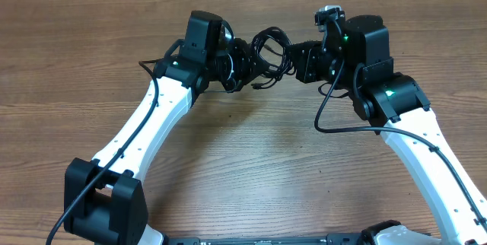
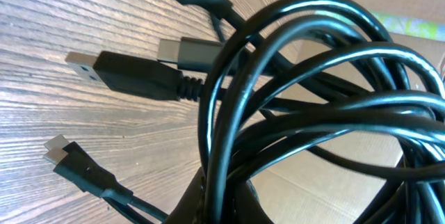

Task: Untangle cables

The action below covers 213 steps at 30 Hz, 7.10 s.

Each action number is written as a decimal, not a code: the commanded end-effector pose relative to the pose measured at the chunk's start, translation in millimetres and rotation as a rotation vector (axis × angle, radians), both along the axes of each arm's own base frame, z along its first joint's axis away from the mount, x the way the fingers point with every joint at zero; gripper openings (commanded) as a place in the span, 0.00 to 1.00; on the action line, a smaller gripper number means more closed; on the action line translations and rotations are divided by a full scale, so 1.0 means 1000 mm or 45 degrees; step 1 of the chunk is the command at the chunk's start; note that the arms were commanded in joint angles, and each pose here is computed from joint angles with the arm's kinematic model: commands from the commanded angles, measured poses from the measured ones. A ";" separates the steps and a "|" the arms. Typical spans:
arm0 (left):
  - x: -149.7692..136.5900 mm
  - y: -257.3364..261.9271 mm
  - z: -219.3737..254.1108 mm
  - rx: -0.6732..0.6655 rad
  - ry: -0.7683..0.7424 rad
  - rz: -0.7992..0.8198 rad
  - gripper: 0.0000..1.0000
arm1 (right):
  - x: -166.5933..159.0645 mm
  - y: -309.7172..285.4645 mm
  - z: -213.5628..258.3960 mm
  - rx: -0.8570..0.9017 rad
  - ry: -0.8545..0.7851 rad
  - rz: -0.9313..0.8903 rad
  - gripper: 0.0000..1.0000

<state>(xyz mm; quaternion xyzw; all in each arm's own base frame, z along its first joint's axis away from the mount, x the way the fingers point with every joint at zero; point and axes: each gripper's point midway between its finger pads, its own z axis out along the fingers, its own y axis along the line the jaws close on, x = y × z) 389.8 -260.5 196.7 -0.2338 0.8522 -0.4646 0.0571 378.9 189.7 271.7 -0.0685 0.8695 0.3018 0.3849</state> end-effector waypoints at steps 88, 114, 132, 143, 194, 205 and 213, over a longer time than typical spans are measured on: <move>0.016 0.038 -0.027 0.823 -1.093 -0.864 0.04 | -0.042 -0.008 -0.075 -0.340 0.228 0.310 0.56; 0.003 0.016 -0.028 0.590 -0.661 -0.494 0.04 | -0.017 0.005 -0.079 -0.230 0.218 0.254 0.49; -0.001 0.011 -0.027 0.556 -0.622 -0.472 0.04 | -0.005 -0.004 -0.092 -0.303 0.222 0.189 0.09; -0.003 0.008 -0.026 0.530 -0.612 -0.477 0.04 | -0.004 -0.007 -0.094 -0.324 0.224 0.170 0.04; -0.001 0.071 -0.060 0.792 -0.256 -0.151 0.04 | -0.010 0.007 -0.087 -0.312 0.136 0.346 0.53; 0.000 0.036 -0.040 0.586 -0.425 -0.331 0.04 | -0.006 0.008 -0.084 -0.318 0.096 0.356 0.57; -0.004 0.024 -0.033 0.494 -0.444 -0.374 0.04 | -0.006 0.008 -0.086 -0.321 0.102 0.355 0.55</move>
